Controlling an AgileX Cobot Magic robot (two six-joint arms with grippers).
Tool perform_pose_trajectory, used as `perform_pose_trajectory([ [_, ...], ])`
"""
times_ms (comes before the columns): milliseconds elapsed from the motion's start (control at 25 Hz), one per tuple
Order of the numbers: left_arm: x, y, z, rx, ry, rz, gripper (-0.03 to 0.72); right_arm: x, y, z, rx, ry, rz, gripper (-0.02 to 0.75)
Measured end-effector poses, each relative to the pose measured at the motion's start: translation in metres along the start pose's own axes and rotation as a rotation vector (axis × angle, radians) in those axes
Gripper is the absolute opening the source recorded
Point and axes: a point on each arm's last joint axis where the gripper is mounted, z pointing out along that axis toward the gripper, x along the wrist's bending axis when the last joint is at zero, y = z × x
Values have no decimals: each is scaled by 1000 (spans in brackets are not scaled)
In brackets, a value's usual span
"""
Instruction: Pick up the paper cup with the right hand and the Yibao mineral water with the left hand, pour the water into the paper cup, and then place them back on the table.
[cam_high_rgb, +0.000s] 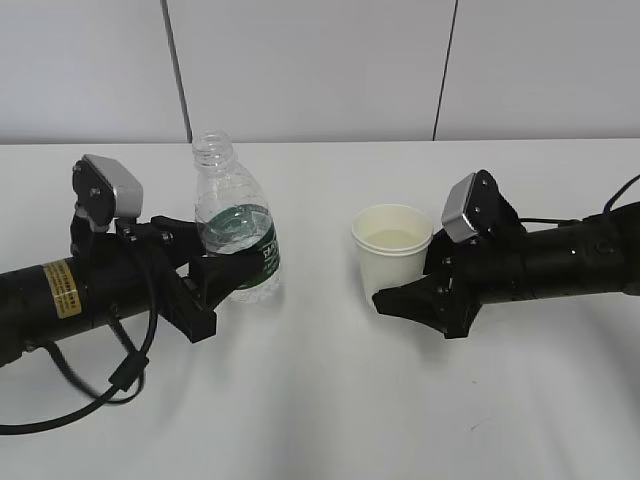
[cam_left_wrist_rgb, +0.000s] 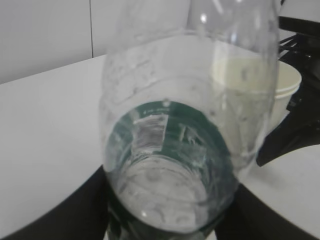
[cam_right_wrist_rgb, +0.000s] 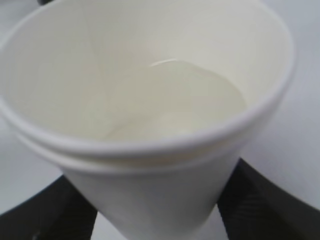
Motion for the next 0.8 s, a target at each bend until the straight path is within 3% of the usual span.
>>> perform_pose_trajectory([
  [240,0,0,0,1,-4,-19,375,4,-15,-6,-15,-93,53,524],
  [400,0,0,1,4,-7,-22,375,10,-26,-11,-39,-202,74,524],
  [800,-2,-1,32,51,-111,10,375,21,-39,-26,-139,-439,75,524],
])
